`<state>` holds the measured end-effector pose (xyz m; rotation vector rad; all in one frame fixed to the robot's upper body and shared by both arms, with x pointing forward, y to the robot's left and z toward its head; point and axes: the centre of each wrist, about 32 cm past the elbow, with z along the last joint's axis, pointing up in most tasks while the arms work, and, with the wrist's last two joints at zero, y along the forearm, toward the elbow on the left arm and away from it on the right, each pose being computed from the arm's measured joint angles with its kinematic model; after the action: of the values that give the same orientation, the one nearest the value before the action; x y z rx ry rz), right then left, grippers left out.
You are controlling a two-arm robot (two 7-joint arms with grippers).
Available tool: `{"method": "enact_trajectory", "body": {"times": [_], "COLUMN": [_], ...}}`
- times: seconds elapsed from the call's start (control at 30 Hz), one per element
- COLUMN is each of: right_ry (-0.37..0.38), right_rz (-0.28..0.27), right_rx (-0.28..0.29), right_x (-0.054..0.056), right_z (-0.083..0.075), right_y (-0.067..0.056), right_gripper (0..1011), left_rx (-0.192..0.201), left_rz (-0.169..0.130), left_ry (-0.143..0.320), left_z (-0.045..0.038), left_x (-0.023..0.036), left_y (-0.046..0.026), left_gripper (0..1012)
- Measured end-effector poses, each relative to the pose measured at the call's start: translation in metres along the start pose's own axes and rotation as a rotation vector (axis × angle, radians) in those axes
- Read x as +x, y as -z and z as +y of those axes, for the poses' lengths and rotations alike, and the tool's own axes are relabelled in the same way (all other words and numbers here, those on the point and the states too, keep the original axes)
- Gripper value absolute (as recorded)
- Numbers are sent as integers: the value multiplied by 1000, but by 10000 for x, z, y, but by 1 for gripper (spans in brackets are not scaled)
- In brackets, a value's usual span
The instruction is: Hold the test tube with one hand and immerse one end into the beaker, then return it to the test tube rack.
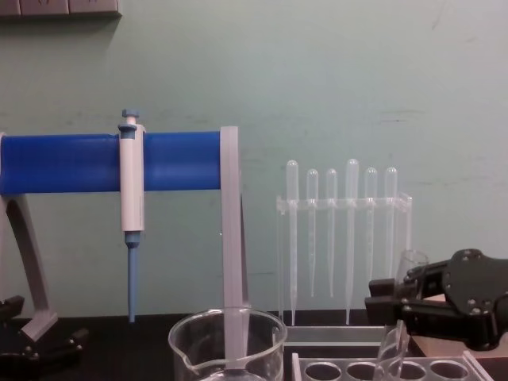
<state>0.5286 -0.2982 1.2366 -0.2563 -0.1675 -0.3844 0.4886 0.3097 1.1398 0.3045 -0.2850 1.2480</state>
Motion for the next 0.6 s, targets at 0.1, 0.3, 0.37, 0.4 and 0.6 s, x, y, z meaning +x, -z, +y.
{"method": "enact_trajectory", "body": {"times": [0.1, 0.3, 0.37, 0.4, 0.6], "right_ry": [0, 0, 1, 1, 2], "right_rz": [1, -1, -1, -1, 0], "right_rx": [-4, -10, -11, -11, -12], "right_x": [-2, -14, -18, -18, -19], "right_z": [12, 25, 26, 26, 26], "right_y": [19, 31, 34, 33, 32], "right_gripper": [225, 226, 225, 225, 226], "left_rx": [0, 0, 0, 0, 0], "left_rz": [0, 0, 0, 0, 0], "left_ry": [0, 0, 0, 0, 0], "left_z": [0, 0, 0, 0, 0], "left_x": [0, 0, 0, 0, 0], "left_y": [0, 0, 0, 0, 0], "left_gripper": [1000, 1000, 1000, 1000, 1000]}}
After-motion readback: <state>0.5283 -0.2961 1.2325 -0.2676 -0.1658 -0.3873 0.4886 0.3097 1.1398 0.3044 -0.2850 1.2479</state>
